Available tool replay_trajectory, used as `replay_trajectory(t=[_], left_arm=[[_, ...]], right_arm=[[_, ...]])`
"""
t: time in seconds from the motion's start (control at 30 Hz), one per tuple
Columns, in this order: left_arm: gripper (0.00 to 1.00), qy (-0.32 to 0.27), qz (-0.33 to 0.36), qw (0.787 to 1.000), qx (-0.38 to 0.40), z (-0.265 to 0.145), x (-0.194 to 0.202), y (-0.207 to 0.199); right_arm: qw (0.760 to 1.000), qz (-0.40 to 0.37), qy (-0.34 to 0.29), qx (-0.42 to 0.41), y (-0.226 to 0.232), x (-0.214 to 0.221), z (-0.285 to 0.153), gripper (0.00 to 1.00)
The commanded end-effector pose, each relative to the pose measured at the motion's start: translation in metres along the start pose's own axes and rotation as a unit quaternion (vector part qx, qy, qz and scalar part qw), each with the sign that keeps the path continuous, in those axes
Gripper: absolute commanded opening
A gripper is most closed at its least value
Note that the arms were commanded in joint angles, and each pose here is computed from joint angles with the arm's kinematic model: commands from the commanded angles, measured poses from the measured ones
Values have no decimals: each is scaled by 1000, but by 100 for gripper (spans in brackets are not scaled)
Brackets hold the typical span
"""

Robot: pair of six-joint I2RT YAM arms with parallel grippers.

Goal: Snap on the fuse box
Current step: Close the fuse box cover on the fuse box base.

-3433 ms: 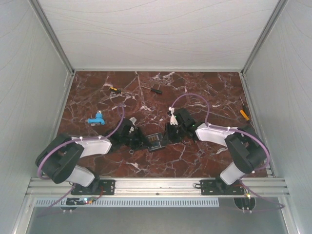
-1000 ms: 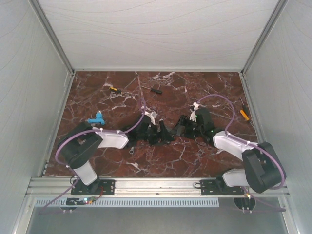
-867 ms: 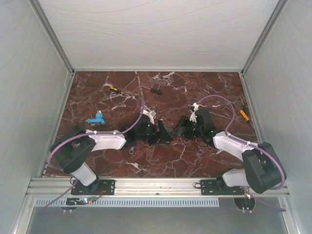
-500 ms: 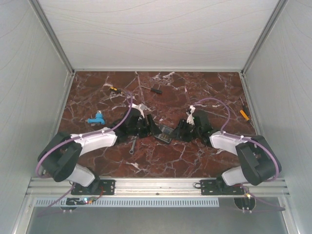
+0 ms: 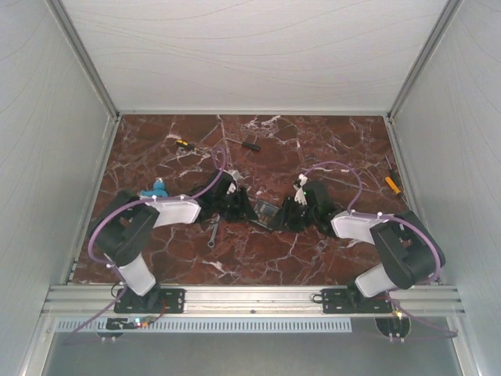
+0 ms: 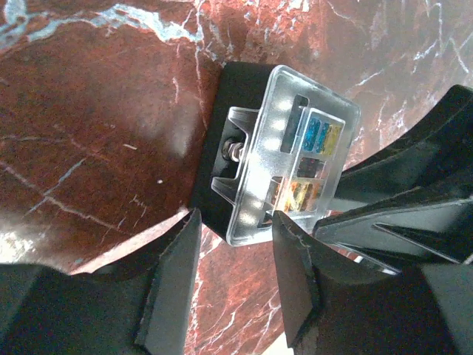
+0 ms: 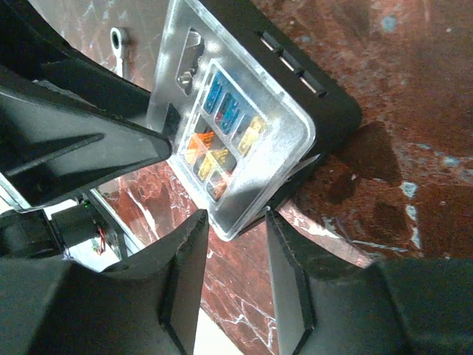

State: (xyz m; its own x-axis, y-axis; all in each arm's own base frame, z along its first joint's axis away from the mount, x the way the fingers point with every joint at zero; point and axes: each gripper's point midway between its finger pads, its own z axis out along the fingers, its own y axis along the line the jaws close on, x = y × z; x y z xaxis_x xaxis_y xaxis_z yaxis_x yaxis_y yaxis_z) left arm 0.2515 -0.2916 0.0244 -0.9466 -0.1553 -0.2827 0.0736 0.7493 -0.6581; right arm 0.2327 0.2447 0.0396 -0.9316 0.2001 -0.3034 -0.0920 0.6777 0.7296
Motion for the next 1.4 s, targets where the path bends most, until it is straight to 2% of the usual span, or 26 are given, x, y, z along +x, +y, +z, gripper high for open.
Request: replay_trajectory(t=[0.0,0.17,0.53,0.67,0.77,0.9,1.13,1.27,1.37], left_arm=[[40,13,7,1000,26,7,-5,-12],[34,34,-14,999,16,8,12,1],[28,74,-64,995,-8,8,51,31],[27,79,-73,994,-17,8,57,38],[27,71,-73,995,-7,4,56,34],[37,18,-56,998,19,-13,34,14],[64,-131,-2,991,12,-62,-36,-7],[81,-235,-7,972,-27,-100,-80,17],[92,-325,-32,941,-87,-133,-110,54]], right_arm=[[1000,4,8,1,-4,6,4,33],[999,0,17,44,-20,10,4,33],[984,10,77,160,-78,37,5,29],[981,2,76,179,-87,36,6,27],[986,-24,61,155,-73,26,7,28],[990,-72,12,119,-41,-2,-7,35],[973,-109,-112,171,-35,-69,-56,52],[940,-103,-219,241,-54,-120,-97,65],[898,-89,-313,296,-70,-148,-128,74]])
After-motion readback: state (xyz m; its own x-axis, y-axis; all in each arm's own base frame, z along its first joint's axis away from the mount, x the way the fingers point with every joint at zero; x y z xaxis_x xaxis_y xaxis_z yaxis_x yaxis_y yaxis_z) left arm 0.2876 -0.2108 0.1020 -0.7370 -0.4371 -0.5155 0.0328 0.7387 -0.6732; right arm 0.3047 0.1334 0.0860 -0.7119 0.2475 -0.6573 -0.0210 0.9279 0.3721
